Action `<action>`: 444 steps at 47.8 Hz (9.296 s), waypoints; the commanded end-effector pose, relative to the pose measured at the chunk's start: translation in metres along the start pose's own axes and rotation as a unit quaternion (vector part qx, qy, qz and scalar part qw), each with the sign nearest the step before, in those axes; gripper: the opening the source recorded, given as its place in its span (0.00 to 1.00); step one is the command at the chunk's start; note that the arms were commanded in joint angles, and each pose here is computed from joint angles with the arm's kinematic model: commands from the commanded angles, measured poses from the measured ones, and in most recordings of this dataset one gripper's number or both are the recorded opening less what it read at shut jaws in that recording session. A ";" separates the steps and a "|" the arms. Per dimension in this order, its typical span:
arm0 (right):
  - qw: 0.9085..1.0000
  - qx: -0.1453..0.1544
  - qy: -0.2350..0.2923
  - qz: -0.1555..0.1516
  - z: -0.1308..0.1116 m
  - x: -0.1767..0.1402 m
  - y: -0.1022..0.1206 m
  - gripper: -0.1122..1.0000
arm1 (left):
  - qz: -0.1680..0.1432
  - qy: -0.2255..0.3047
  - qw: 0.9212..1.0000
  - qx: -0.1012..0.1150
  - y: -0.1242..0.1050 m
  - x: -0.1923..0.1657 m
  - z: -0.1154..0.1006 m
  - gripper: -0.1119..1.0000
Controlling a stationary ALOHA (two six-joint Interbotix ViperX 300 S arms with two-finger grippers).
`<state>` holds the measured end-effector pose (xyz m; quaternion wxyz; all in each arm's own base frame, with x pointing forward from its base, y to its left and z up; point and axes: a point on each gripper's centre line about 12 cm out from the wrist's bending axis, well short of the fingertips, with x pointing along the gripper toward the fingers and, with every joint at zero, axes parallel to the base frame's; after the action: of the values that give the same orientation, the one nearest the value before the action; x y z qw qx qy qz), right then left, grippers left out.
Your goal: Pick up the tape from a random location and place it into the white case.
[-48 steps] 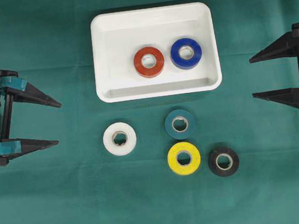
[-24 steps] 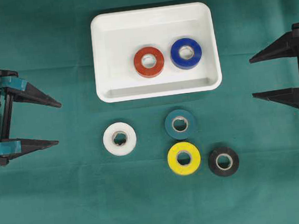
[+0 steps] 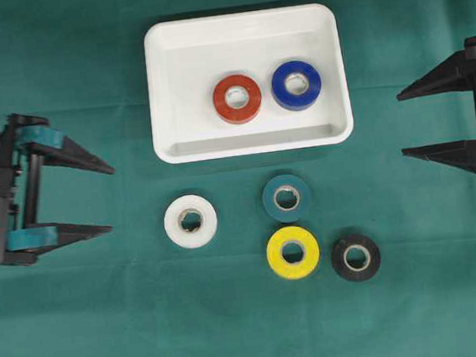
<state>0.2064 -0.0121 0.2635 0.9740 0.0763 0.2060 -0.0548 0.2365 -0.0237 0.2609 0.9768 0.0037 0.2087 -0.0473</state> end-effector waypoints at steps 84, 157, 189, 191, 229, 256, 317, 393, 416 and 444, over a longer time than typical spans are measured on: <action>1.000 -0.012 0.001 0.000 0.002 0.004 0.000 0.85 | 0.037 0.210 0.977 -0.031 0.032 0.205 0.132 0.96; 1.000 -0.015 0.009 -0.002 0.000 0.007 0.000 0.85 | 0.041 0.237 0.970 -0.033 0.037 0.221 0.104 0.96; 1.000 -0.016 0.010 -0.003 -0.001 0.007 0.000 0.85 | 0.050 0.271 0.960 -0.051 0.046 0.258 0.036 0.96; 1.000 -0.017 0.010 -0.003 -0.001 0.007 0.000 0.85 | 0.051 0.273 0.959 -0.052 0.048 0.261 0.032 0.96; 1.000 -0.018 0.021 -0.004 -0.005 0.011 0.000 0.85 | 0.063 0.312 0.946 -0.066 0.064 0.285 -0.018 0.96; 1.000 -0.018 0.021 -0.005 -0.005 0.012 -0.001 0.85 | 0.061 0.323 0.942 -0.065 0.062 0.289 -0.027 0.90; 1.000 -0.017 0.021 -0.005 -0.005 0.011 -0.001 0.85 | 0.055 0.285 0.955 -0.061 0.052 0.249 0.039 0.29; 0.999 -0.022 0.025 -0.008 -0.004 0.010 -0.001 0.85 | 0.047 0.215 0.974 -0.044 0.036 0.169 0.158 0.29; 0.999 -0.021 0.023 -0.007 -0.003 0.009 -0.001 0.85 | 0.045 0.222 0.973 -0.044 0.033 0.162 0.151 0.29; 1.000 -0.015 0.019 -0.010 0.000 0.003 -0.002 0.85 | 0.031 0.225 0.973 -0.046 0.013 0.085 0.115 0.29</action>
<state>0.2065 -0.0138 0.2527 0.9675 0.0596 0.2381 -0.0607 0.3773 -0.0189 0.3147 0.8939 -0.0213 0.4477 -0.0009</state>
